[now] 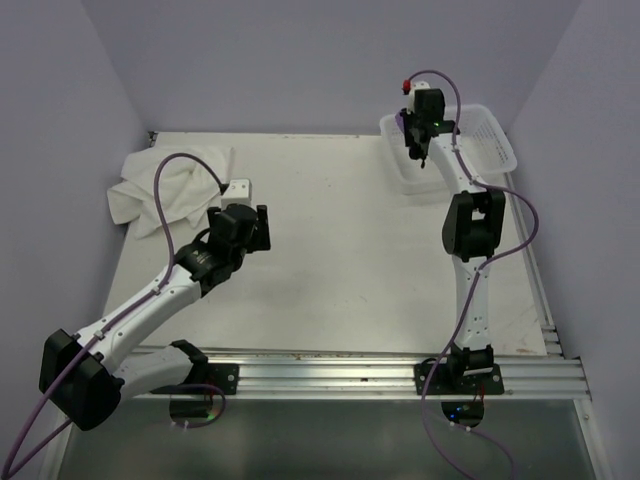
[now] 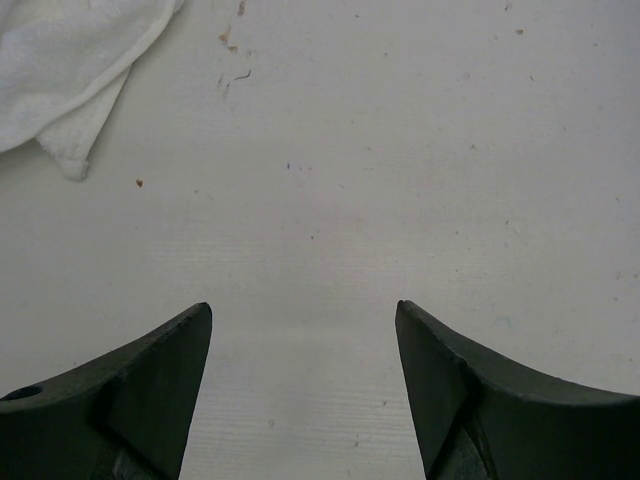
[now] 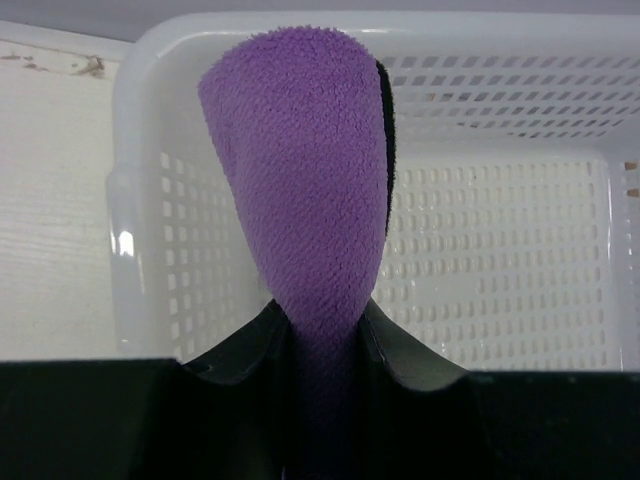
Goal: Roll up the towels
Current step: Place the rolled towel into the container
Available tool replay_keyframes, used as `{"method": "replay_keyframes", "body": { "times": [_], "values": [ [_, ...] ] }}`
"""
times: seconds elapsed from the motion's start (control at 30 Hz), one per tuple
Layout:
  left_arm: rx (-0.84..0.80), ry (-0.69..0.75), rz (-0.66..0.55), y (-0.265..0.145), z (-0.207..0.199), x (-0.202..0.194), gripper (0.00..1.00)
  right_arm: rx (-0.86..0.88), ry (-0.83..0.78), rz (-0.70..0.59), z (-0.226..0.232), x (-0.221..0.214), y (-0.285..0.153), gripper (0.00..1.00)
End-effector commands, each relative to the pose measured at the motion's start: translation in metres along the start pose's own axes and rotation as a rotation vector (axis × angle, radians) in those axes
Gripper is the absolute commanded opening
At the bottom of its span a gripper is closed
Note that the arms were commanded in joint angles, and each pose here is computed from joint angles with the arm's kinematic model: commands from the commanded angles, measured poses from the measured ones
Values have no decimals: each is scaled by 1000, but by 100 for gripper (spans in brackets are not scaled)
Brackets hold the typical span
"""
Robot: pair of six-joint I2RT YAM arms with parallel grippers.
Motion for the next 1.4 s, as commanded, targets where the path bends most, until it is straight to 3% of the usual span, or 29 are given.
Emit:
{"method": "replay_keyframes", "body": {
  "times": [0.0,0.57,0.73,1.1,1.37],
  "values": [
    [-11,0,-32,3,-2,7,78,28,0,-5,-11,-10,13,18],
    [-8,5,-10,8,-1,4,78,136,25,101,11,-60,62,22],
    [-21,0,-7,9,-2,4,78,143,44,113,13,-66,64,27],
    [-20,5,-12,6,0,4,78,139,74,111,12,-62,54,52],
    [-40,3,-19,3,-1,7,78,131,88,67,6,-39,37,56]
  ]
}}
Point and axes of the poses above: each gripper's point midway between its finger pads, its own y axis out along the fingers, its own z axis along the line the jaws close on, x = y × z, the point moved 8 cm from there along -y, back along the fingers, and after that the axes turned 6 degrees about -y, right-handed, at the moved point
